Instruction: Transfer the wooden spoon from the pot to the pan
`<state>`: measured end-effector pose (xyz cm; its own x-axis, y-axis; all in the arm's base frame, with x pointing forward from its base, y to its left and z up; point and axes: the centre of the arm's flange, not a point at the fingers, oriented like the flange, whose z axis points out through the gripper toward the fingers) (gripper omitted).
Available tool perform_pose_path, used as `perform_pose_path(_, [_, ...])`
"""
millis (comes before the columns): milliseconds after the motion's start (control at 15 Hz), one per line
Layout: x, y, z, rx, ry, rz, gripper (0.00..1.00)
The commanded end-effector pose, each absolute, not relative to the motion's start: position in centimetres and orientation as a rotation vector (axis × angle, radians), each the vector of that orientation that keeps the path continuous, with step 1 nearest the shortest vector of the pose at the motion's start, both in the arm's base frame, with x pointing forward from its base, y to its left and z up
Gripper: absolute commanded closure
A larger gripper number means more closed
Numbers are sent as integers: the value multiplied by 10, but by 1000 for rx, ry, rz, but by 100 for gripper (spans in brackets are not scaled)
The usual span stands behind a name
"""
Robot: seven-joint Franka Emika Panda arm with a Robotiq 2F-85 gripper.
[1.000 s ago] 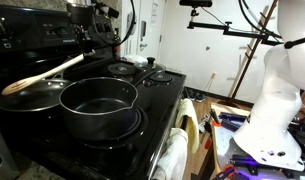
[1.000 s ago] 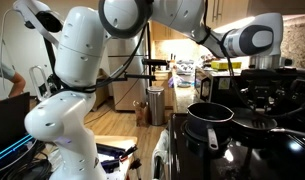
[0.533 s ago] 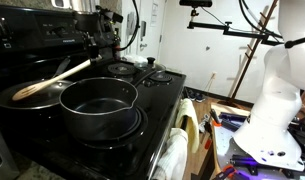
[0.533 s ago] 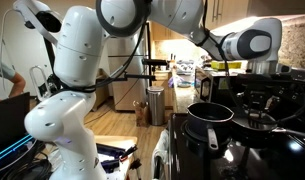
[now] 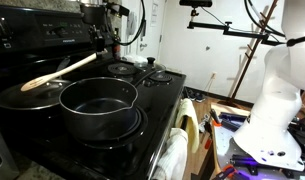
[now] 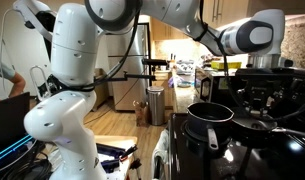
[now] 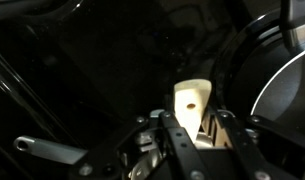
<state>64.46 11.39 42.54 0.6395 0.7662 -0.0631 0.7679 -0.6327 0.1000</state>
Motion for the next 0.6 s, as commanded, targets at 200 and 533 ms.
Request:
perform_pose_path(200, [624, 126, 407, 2790, 1304, -77, 93])
perform_pose_path(533, [621, 126, 397, 2820, 1297, -59, 93])
